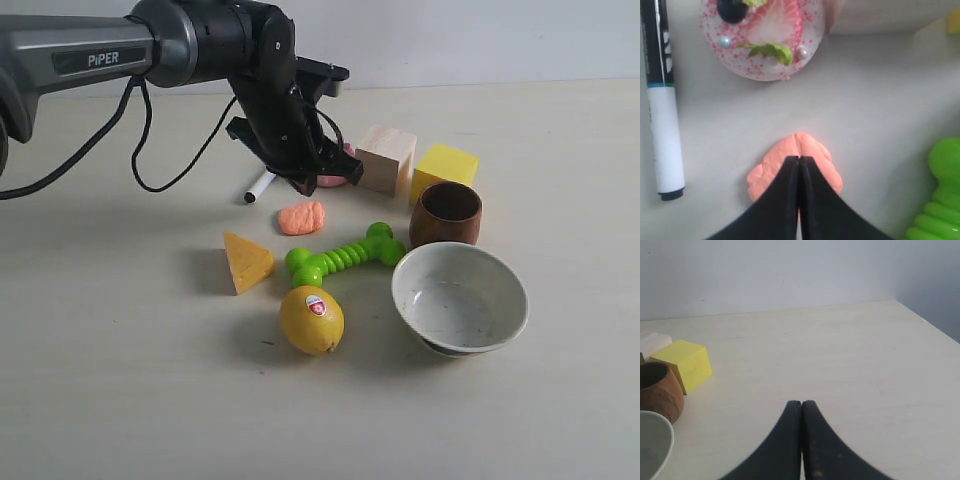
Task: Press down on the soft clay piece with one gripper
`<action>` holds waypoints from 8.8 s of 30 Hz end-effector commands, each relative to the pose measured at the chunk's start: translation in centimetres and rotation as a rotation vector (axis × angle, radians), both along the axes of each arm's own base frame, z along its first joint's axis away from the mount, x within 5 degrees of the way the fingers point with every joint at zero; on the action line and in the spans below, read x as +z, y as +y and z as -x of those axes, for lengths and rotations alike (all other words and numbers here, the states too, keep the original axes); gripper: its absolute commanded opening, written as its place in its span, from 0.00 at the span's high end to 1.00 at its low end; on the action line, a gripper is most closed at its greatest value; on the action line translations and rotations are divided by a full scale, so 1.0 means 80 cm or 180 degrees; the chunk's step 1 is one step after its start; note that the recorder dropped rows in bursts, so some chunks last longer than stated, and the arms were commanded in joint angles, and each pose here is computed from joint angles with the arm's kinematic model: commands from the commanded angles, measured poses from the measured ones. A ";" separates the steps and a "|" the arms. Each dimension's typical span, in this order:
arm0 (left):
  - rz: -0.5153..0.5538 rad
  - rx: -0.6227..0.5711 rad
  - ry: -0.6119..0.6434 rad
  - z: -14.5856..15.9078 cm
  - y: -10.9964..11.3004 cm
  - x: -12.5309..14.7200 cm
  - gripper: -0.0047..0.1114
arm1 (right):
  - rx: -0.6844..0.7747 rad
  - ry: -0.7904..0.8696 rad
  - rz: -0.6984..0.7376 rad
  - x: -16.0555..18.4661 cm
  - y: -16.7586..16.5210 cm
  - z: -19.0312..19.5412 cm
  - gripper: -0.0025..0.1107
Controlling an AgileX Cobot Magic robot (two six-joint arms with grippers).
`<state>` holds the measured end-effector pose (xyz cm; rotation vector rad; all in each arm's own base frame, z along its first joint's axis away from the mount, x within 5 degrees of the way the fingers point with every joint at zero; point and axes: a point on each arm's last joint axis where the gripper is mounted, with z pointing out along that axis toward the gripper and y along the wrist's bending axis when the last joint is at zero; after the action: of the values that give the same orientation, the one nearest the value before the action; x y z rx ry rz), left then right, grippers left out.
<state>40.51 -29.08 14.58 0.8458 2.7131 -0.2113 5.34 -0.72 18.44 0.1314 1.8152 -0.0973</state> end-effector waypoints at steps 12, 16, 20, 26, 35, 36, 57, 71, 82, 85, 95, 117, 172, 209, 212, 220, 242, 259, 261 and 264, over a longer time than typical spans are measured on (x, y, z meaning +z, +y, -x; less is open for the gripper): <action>-0.0116 0.0000 0.0112 0.000 -0.001 -0.028 0.96 | 0.0007 -0.0034 -0.0002 -0.001 0.000 0.000 0.98; -0.0128 0.0000 0.0130 0.000 0.000 -0.028 0.96 | 0.0007 -0.0029 -0.0003 -0.001 0.000 0.000 0.98; -0.0215 -0.0024 0.0160 0.001 0.002 -0.029 0.96 | 0.0007 -0.0029 -0.0003 -0.001 0.000 0.000 0.98; -0.0244 -0.0011 0.0187 0.003 0.004 -0.031 0.96 | 0.0007 -0.0029 -0.0003 -0.001 0.000 0.000 0.98; -0.0379 0.0003 0.0375 0.006 0.006 -0.062 0.96 | 0.0007 -0.0029 -0.0003 -0.001 0.000 0.000 0.98; -0.0394 0.0003 0.0396 0.006 0.006 -0.066 0.96 | 0.0007 -0.0029 -0.0003 -0.001 0.000 0.000 0.98; -0.0530 0.0003 0.0611 0.011 0.009 -0.104 0.96 | 0.0007 -0.0029 -0.0003 -0.001 0.000 0.000 0.98; -0.0657 0.0001 0.0800 0.016 0.013 -0.139 0.96 | 0.0007 -0.0029 -0.0003 -0.001 0.000 0.000 0.98; -0.0660 0.0001 0.0806 0.017 0.013 -0.139 0.96 | 0.0007 -0.0029 -0.0003 -0.001 0.000 0.000 0.98; -0.0660 0.0001 0.0806 0.017 0.013 -0.139 0.96 | 0.0007 -0.0029 -0.0003 -0.001 0.000 0.000 0.98; -0.0660 0.0001 0.0806 0.017 0.013 -0.139 0.96 | 0.0007 -0.0039 -0.0002 -0.001 0.000 0.000 0.98; -0.0522 -0.0019 0.0490 0.006 0.008 -0.112 0.96 | 0.0007 -0.0039 -0.0002 -0.001 0.000 0.000 0.98; -0.0034 -0.0036 -0.0374 0.000 0.006 0.036 0.96 | 0.0007 -0.0029 -0.0003 -0.001 0.000 0.000 0.98; 0.0897 0.0236 -0.1371 0.126 0.094 0.165 0.96 | 0.0007 -0.0029 -0.0003 -0.001 0.000 0.000 0.98; 0.0986 0.0262 -0.1456 0.146 0.108 0.178 0.96 | 0.0007 -0.0029 -0.0003 -0.001 0.000 0.000 0.98; 0.1368 0.0356 -0.1817 0.227 0.166 0.220 0.96 | 0.0007 -0.0029 -0.0003 -0.001 0.000 0.000 0.98; 0.1728 0.0223 -0.2801 0.328 0.243 0.316 0.96 | 0.0007 -0.0030 -0.0003 -0.001 0.000 0.000 0.98; 0.1648 0.0478 -0.2888 0.328 0.264 0.313 0.96 | 0.0007 -0.0030 -0.0003 -0.001 0.000 0.000 0.98; 0.1678 0.0736 -0.2856 0.332 0.279 0.304 0.96 | 0.0007 -0.0030 -0.0003 -0.001 0.000 0.000 0.98; 0.1703 0.1216 -0.2814 0.341 0.305 0.284 0.96 | 0.0007 -0.0030 -0.0003 -0.001 0.000 0.000 0.98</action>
<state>13.95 -6.08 38.43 0.2950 1.7718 -0.3409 5.34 -0.72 18.44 0.1314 1.8152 -0.0973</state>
